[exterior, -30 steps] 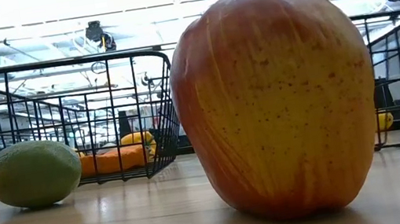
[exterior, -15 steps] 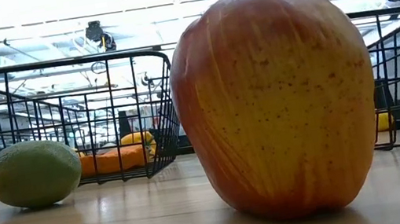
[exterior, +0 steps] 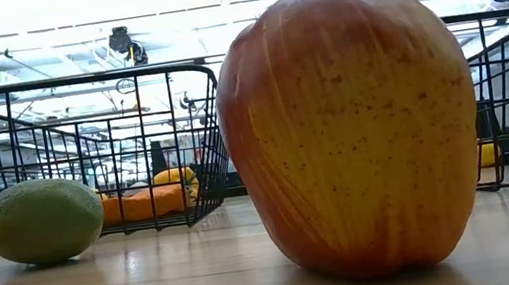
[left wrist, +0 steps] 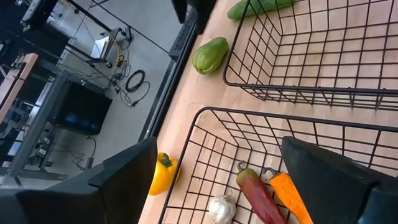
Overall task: Sort produce into baskets
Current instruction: Put the green chayote into the left black wire basket, then put the green cucumber into the left black wire basket
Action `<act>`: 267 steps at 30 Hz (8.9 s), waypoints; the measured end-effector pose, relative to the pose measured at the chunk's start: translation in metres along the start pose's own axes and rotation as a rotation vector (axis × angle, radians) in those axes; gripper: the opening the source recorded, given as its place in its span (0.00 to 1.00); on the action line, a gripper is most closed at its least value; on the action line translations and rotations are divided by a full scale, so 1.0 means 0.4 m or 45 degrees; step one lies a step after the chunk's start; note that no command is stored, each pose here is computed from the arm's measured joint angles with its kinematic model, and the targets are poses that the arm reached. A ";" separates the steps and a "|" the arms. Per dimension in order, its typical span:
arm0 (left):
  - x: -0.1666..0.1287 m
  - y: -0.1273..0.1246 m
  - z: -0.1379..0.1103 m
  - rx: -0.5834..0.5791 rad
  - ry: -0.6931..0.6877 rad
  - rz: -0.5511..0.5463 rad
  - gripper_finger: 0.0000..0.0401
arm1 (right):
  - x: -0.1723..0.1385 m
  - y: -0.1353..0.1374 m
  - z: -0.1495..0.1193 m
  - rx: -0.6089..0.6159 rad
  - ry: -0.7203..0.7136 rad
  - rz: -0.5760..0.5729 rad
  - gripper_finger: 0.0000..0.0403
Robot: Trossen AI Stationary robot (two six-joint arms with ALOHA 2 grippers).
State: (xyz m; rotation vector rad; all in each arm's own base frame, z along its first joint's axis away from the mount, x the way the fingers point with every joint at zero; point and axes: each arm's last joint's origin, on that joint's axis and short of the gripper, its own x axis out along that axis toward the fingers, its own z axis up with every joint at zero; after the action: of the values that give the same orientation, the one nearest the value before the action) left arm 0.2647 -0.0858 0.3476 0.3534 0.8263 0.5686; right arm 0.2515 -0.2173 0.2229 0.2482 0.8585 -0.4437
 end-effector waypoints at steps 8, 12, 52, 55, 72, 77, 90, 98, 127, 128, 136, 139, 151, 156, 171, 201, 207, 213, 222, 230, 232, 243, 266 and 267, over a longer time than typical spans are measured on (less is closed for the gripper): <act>0.000 0.000 0.000 -0.006 0.000 -0.001 0.87 | 0.083 0.018 -0.016 -0.015 0.069 0.042 0.99; 0.000 0.000 0.000 -0.007 -0.001 -0.001 0.87 | 0.111 0.017 -0.029 -0.017 0.112 0.051 0.99; 0.000 -0.002 0.001 -0.008 0.004 -0.022 0.87 | 0.134 0.072 -0.033 -0.213 0.184 -0.101 0.58; 0.000 -0.002 0.001 -0.008 0.004 -0.022 0.87 | 0.121 0.072 -0.027 -0.215 0.167 -0.107 0.56; 0.001 -0.002 0.000 -0.004 0.005 -0.023 0.87 | 0.093 0.069 -0.015 -0.213 0.124 -0.111 0.67; 0.000 -0.003 0.000 -0.003 0.005 -0.023 0.87 | 0.113 0.067 -0.019 -0.214 0.134 -0.115 0.84; 0.001 -0.002 0.000 -0.004 0.005 -0.023 0.87 | 0.172 0.061 -0.049 -0.244 0.227 -0.130 0.81; 0.000 -0.003 0.000 -0.003 0.005 -0.023 0.87 | 0.172 0.060 -0.046 -0.248 0.217 -0.138 0.67; 0.018 0.014 0.002 -0.015 0.035 0.008 0.87 | -0.093 0.113 0.043 -0.076 -0.168 -0.050 0.54; 0.018 0.014 0.001 -0.014 0.036 0.008 0.87 | -0.112 0.124 0.047 -0.059 -0.199 -0.038 0.54; 0.018 0.014 0.001 -0.015 0.037 0.008 0.87 | -0.202 0.304 0.073 0.007 -0.425 0.339 0.54; 0.018 0.014 0.002 -0.019 0.032 0.013 0.87 | -0.197 0.403 0.074 0.008 -0.480 0.429 0.54; 0.017 0.019 0.007 -0.086 -0.022 0.119 0.87 | -0.124 0.678 0.019 -0.108 -0.605 0.612 0.54; 0.017 0.019 0.006 -0.105 -0.023 0.127 0.87 | -0.066 0.718 0.018 -0.093 -0.710 0.620 0.54; 0.017 0.022 -0.001 -0.104 0.003 0.138 0.87 | 0.064 0.738 -0.010 -0.100 -0.597 0.552 0.59; 0.017 0.023 -0.001 -0.084 0.003 0.141 0.87 | -0.400 0.415 -0.056 0.055 -0.457 -0.498 0.77; 0.017 0.026 0.002 -0.035 -0.027 0.208 0.87 | -0.391 0.310 -0.133 0.271 -0.377 -0.690 0.77; 0.016 0.029 0.003 -0.026 -0.044 0.254 0.87 | -0.313 0.233 -0.225 0.363 -0.349 -0.810 0.77; 0.016 0.029 0.003 -0.064 -0.046 0.250 0.87 | -0.256 0.184 -0.342 0.482 -0.366 -0.679 0.77; 0.016 0.028 0.003 -0.107 -0.050 0.247 0.87 | -0.240 0.160 -0.396 0.505 -0.341 -0.637 0.77; 0.016 0.028 0.004 -0.110 -0.052 0.245 0.87 | -0.225 0.162 -0.410 0.462 -0.312 -0.589 0.77; 0.016 0.025 0.008 -0.133 -0.058 0.213 0.87 | -0.178 0.165 -0.475 0.448 -0.300 -0.458 0.77; 0.016 0.025 0.008 -0.131 -0.058 0.213 0.87 | -0.125 0.178 -0.536 0.522 -0.284 -0.293 0.77; 0.016 0.025 0.008 -0.132 -0.058 0.213 0.87 | -0.121 0.178 -0.543 0.530 -0.270 -0.296 0.77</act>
State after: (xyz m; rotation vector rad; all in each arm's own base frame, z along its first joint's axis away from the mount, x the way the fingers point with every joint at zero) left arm 0.2674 -0.0743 0.3507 0.3413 0.7242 0.7538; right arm 0.1116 -0.0578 0.1253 0.4774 0.5821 -0.8525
